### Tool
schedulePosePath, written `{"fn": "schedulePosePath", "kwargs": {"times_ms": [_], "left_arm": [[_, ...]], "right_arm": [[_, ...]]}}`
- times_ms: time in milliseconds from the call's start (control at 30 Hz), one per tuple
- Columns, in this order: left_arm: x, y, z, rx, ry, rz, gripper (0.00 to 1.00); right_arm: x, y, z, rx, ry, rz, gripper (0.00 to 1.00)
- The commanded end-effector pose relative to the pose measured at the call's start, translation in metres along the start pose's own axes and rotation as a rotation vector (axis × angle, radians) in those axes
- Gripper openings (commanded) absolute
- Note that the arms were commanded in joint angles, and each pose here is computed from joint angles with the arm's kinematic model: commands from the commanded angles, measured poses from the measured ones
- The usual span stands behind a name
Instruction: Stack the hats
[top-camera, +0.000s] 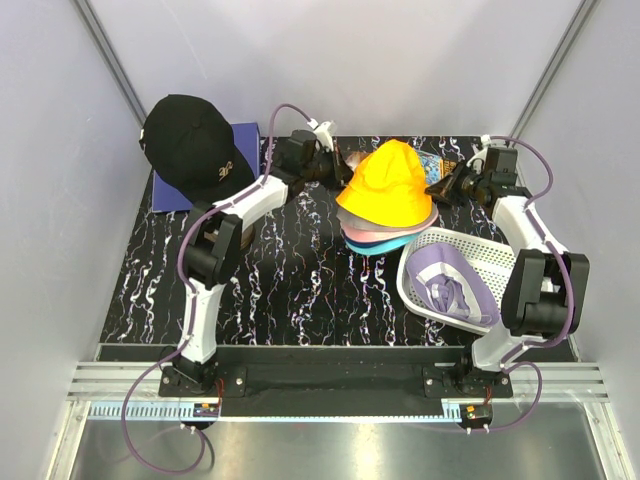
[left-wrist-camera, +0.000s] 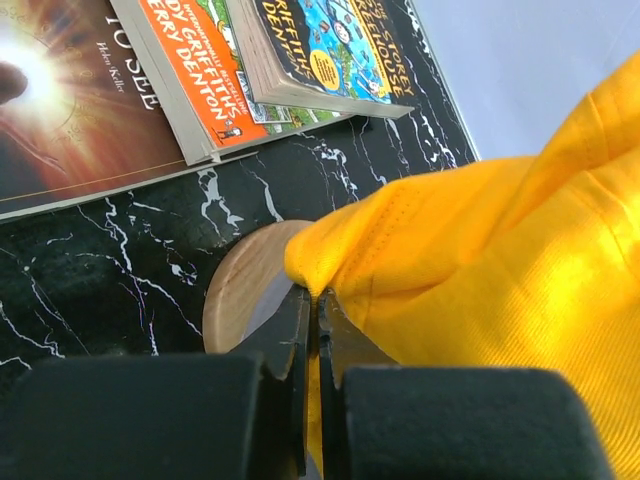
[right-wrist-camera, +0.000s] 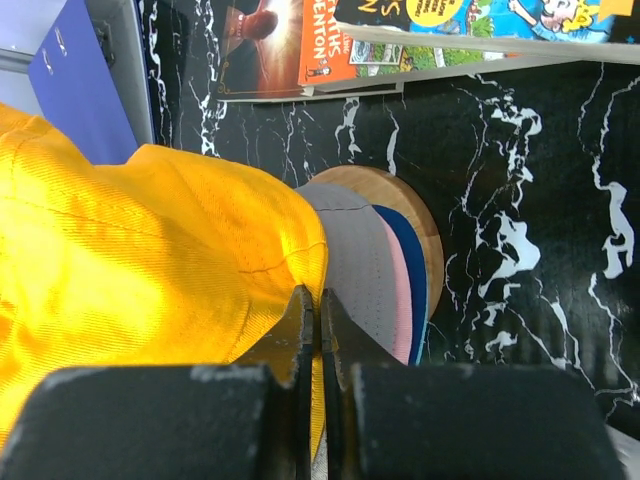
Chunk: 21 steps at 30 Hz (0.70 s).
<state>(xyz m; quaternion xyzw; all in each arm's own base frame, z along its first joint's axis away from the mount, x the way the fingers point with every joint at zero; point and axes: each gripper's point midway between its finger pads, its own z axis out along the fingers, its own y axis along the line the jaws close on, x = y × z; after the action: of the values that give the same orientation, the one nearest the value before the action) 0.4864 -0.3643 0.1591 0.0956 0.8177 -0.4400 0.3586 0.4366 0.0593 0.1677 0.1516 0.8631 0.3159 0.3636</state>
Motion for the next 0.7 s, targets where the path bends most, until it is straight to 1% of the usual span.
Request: {"fn": "schedulePosePath", "kwargs": {"times_ms": [0,33,67,100,167,200,267,300,333,400,433,500,533,667], "left_arm": [[-0.056,0.007,-0.027,-0.131,-0.112,0.004,0.19],[-0.066,0.001,-0.032,-0.124,-0.134,0.004,0.27],[-0.080,-0.008,-0.041,-0.116,-0.166,0.006,0.37],[-0.090,-0.016,-0.047,-0.116,-0.187,-0.002,0.59],[-0.102,-0.022,-0.060,-0.142,-0.228,-0.010,0.70],[-0.110,-0.033,-0.074,-0.142,-0.249,-0.011,0.78],[-0.114,-0.039,-0.087,-0.159,-0.275,-0.017,0.81],[-0.119,-0.051,-0.100,-0.151,-0.300,-0.039,0.81],[-0.108,-0.044,-0.104,-0.172,-0.286,-0.069,0.82],[-0.104,-0.058,-0.114,-0.127,-0.298,-0.120,0.82],[-0.084,-0.055,-0.111,-0.101,-0.247,-0.154,0.79],[-0.078,-0.071,-0.115,-0.013,-0.242,-0.203,0.76],[-0.062,-0.066,-0.111,-0.012,-0.215,-0.226,0.74],[-0.040,-0.074,-0.110,0.035,-0.170,-0.278,0.74]], "right_arm": [[-0.013,-0.023,-0.020,0.141,-0.051,-0.025,0.00],[-0.015,-0.020,-0.021,0.133,-0.057,-0.027,0.00],[-0.018,-0.014,-0.024,0.116,-0.064,-0.034,0.00],[-0.023,-0.009,-0.026,0.105,-0.075,-0.039,0.00],[-0.027,-0.001,-0.029,0.078,-0.088,-0.046,0.00],[-0.028,0.002,-0.029,0.069,-0.093,-0.046,0.00],[-0.030,0.008,-0.031,0.042,-0.102,-0.043,0.00],[-0.029,0.009,-0.031,0.036,-0.104,-0.041,0.00],[-0.031,0.011,-0.031,0.027,-0.111,-0.041,0.00],[-0.028,0.013,-0.031,0.012,-0.109,-0.041,0.00],[-0.028,0.014,-0.032,0.006,-0.109,-0.043,0.00],[-0.026,0.014,-0.033,0.001,-0.110,-0.046,0.00],[-0.024,0.014,-0.034,0.002,-0.109,-0.045,0.00],[-0.021,0.016,-0.036,-0.008,-0.108,-0.046,0.00]]}}
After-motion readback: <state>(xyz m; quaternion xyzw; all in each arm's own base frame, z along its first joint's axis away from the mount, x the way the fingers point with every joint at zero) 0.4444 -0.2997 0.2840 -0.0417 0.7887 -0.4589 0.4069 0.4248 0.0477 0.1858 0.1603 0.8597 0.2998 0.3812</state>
